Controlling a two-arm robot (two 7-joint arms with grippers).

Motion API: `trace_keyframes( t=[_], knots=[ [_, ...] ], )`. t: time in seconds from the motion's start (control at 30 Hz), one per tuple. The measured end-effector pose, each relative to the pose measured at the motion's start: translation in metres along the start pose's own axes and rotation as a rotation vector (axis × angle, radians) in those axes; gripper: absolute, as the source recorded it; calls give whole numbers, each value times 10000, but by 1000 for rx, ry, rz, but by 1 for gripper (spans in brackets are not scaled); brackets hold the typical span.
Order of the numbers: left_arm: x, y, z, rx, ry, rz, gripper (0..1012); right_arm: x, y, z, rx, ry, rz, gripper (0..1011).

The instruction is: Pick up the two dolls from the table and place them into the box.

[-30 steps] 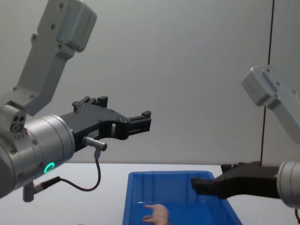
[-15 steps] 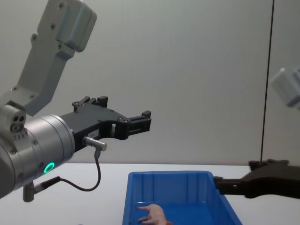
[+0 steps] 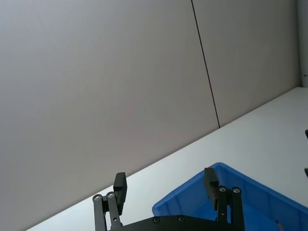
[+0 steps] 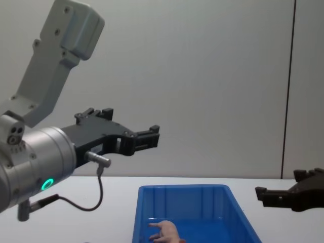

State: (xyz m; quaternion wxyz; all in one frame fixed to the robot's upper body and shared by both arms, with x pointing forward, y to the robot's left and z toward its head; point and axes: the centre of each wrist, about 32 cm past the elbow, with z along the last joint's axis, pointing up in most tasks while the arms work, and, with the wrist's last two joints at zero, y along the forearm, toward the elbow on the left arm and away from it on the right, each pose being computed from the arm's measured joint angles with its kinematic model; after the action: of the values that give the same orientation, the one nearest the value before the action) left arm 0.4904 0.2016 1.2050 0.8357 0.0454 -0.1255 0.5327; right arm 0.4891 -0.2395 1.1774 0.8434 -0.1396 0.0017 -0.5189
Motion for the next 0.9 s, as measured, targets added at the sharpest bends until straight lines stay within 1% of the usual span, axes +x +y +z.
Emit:
trace_keyframes(
  t=[0.13, 0.23, 0.3, 0.43, 0.53, 0.63, 0.7, 0.8, 0.83, 0.9],
  knots=[
    [41, 63, -1, 33, -11, 1, 1003, 24, -21, -9, 2, -1, -4, 1001],
    [66, 107, -8, 50, -16, 1, 1003, 38, -34, -12, 5, -2, -7, 1001],
    [102, 162, -24, 73, -17, 1, 1003, 46, -42, -16, 5, -3, -8, 1001],
    [138, 223, -56, 98, -15, -1, 1003, 58, -53, -20, 6, -3, -10, 1001],
    [177, 283, -99, 122, -8, -6, 1003, 66, -60, -21, 7, -4, -12, 1001],
    [202, 327, -141, 138, 0, -12, 1003, 72, -65, -23, 8, -4, -13, 1001],
    [213, 344, -169, 148, 5, -15, 1003, 76, -68, -25, 8, -5, -13, 1001],
    [243, 380, -245, 170, 20, -22, 1003, 79, -71, -26, 8, -5, -14, 1001],
    [243, 380, -245, 170, 20, -22, 1003, 79, -72, -27, 8, -5, -14, 1001],
    [261, 395, -299, 183, 30, -27, 1003, 81, -73, -27, 8, -5, -14, 1001]
  ],
)
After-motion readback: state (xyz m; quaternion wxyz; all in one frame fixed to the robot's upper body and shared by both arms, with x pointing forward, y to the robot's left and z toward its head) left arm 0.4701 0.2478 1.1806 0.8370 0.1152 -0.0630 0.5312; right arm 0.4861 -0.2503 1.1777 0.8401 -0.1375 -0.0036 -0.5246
